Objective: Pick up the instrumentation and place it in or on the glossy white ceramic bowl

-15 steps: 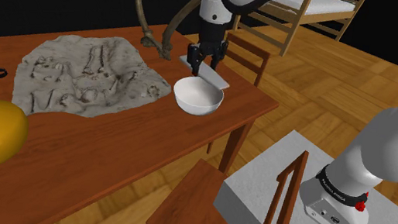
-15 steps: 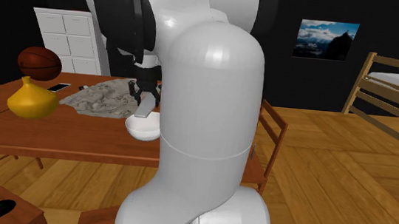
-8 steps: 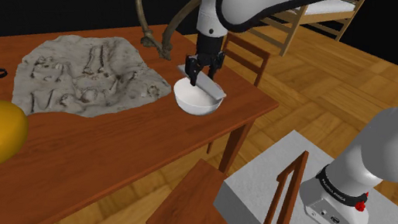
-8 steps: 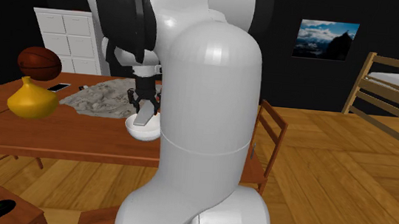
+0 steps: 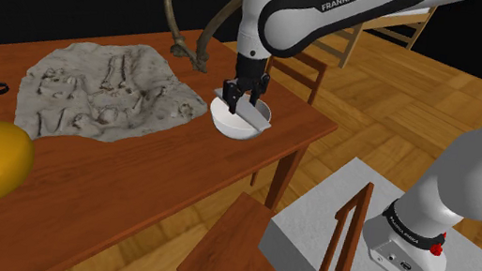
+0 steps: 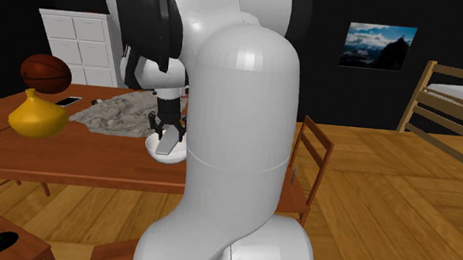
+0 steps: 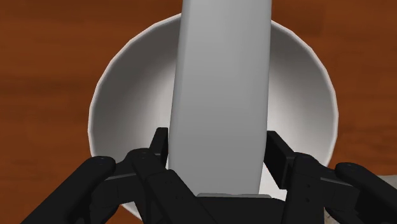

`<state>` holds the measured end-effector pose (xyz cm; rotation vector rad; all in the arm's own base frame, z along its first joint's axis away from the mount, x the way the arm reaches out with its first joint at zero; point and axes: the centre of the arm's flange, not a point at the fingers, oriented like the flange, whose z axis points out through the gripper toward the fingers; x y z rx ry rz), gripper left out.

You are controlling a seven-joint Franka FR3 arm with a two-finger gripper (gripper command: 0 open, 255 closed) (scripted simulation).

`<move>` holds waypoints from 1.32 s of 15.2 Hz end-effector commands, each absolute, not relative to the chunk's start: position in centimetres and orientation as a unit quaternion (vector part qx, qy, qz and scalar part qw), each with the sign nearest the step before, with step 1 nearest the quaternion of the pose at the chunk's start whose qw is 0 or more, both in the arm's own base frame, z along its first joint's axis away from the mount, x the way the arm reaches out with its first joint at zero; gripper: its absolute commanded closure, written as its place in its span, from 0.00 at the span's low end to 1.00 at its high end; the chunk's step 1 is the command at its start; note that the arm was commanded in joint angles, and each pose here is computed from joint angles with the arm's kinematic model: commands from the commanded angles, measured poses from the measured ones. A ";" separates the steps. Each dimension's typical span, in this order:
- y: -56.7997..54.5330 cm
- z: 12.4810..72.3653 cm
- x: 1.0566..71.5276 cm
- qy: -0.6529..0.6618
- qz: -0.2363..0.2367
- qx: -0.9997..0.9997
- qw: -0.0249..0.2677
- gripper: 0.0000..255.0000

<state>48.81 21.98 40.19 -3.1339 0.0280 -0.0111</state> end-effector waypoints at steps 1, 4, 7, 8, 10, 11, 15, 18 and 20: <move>22.0 40.1 48.8 0.009 -0.004 -1.000 0.004 1.00; 22.0 40.1 48.8 0.009 -0.004 -1.000 0.004 1.00; 22.0 40.1 48.8 0.009 -0.004 -1.000 0.004 0.00; 22.0 40.1 48.8 0.009 -0.004 -1.000 0.004 0.00; 22.0 40.1 48.8 0.009 -0.004 -1.000 0.004 0.00; 22.0 40.1 48.8 0.009 -0.004 -1.000 0.004 0.00; 22.0 45.1 48.8 0.009 -0.004 -1.000 0.004 0.00; 22.0 45.1 48.8 0.009 -0.004 -1.000 0.004 0.00; 22.0 45.1 48.8 0.009 -0.004 -1.000 0.004 0.00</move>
